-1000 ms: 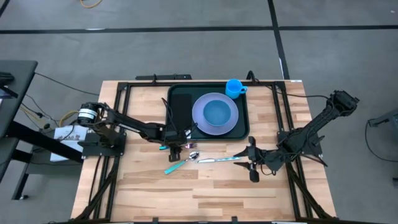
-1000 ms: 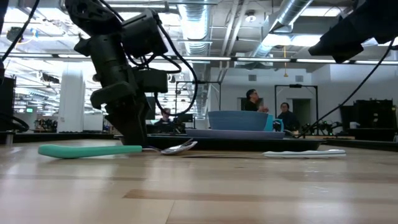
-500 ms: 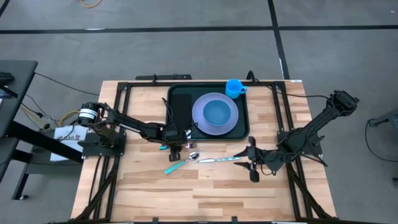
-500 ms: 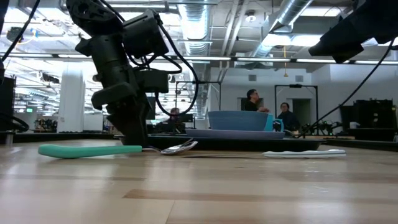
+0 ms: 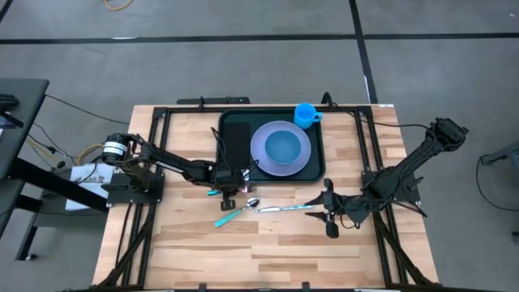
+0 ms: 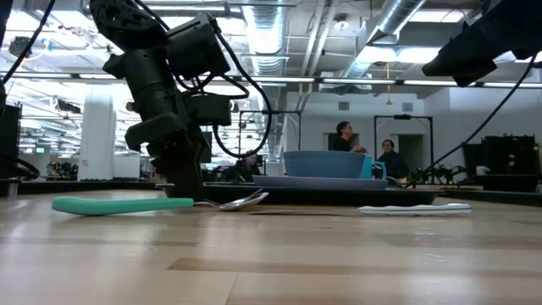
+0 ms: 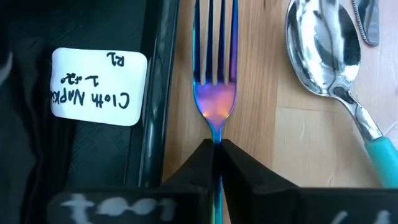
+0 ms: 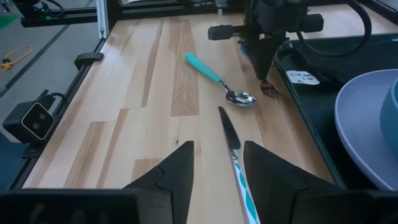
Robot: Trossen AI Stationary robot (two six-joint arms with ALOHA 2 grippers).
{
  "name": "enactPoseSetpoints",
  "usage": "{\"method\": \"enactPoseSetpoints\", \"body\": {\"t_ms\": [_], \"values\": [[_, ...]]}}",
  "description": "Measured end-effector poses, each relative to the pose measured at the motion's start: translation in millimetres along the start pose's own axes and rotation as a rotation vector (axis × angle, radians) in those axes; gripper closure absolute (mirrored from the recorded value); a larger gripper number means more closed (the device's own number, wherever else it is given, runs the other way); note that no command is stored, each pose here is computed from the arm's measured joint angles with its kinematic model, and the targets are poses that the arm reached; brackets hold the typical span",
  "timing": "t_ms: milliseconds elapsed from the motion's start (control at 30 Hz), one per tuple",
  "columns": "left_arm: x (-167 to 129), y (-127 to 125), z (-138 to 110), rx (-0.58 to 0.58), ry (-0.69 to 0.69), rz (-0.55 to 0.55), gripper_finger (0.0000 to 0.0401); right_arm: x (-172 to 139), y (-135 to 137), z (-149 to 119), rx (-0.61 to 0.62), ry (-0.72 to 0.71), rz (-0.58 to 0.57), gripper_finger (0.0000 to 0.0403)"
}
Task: Set up tray
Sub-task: Put the blue fork on top of the napkin on the black serving tray
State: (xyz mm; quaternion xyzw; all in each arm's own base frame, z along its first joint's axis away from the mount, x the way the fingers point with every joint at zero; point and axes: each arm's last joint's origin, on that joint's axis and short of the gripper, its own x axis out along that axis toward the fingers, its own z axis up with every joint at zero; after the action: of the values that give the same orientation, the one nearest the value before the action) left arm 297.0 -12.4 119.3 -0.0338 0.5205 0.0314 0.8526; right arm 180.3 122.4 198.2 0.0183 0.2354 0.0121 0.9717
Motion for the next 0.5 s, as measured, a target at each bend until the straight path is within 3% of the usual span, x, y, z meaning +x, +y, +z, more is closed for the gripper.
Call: {"method": "enactPoseSetpoints", "body": {"t_ms": [267,500], "values": [[-3,0,1,-0.072,-0.014,0.009,0.0399,0,0,0,0.000,0.000,0.000,0.0272],[-28,0,9,-0.157,-0.103,0.006,0.0400,0,0,0,0.000,0.001,0.001,0.0272]]}}
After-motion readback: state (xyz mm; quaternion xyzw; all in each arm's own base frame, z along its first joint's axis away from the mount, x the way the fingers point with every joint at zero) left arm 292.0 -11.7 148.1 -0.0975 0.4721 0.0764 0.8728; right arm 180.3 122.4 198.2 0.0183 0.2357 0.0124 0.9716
